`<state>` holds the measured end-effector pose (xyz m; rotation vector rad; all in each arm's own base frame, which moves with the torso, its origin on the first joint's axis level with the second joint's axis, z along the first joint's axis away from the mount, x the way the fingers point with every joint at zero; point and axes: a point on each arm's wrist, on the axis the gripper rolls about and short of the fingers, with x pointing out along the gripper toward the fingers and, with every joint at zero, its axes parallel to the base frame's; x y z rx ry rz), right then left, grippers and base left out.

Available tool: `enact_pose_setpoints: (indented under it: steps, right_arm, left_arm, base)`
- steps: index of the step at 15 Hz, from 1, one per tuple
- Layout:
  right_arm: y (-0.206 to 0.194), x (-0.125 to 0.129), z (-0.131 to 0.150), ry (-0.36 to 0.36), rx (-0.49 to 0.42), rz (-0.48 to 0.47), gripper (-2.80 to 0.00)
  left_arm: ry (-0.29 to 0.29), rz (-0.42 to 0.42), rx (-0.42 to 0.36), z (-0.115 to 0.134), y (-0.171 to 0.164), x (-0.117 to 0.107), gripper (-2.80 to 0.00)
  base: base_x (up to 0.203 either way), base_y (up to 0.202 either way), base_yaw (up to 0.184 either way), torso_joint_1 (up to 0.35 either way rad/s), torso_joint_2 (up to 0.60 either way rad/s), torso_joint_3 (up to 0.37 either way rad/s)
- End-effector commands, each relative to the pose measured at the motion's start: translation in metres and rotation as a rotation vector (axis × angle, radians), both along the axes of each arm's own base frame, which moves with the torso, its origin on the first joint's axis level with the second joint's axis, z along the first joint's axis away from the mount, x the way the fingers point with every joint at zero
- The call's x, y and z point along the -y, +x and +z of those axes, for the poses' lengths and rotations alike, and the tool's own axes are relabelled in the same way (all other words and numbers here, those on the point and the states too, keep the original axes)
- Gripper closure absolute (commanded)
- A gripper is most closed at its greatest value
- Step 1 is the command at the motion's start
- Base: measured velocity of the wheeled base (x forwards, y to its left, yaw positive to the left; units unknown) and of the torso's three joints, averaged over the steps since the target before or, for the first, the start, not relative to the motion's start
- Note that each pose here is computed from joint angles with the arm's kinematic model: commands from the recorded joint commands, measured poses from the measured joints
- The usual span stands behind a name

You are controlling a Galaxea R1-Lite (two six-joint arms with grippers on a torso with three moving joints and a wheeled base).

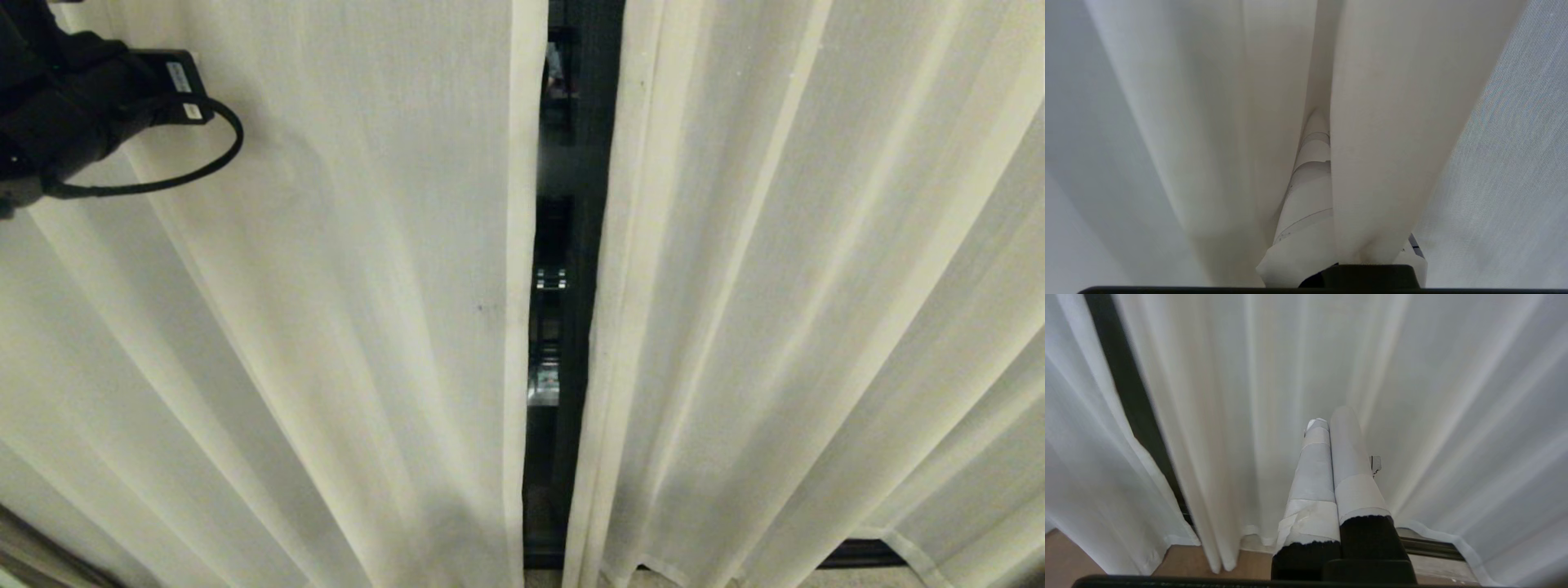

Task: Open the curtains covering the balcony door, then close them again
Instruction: Pull the inner curtains open on both sides

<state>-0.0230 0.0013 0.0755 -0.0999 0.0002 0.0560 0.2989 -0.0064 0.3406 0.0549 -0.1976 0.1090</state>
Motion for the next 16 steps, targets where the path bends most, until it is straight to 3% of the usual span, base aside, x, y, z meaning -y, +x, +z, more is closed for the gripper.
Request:
enact_pose_setpoints:
  steps: [1,16]
  right_arm:
    - [0.000,0.000,0.000,-0.001,-0.002,0.001,0.00]
    - [0.000,0.000,0.000,-0.001,-0.002,0.001,0.00]
  left_arm:
    - [0.001,0.002,0.003,0.000,-0.001,0.000,0.00]
    - [-0.027,0.035,0.010,0.002,-0.008,-0.012,0.00]
  base:
    - [0.000,0.190,-0.003,0.004,0.01,0.007]
    - [0.000,0.192,0.001,0.002,0.00,0.002]
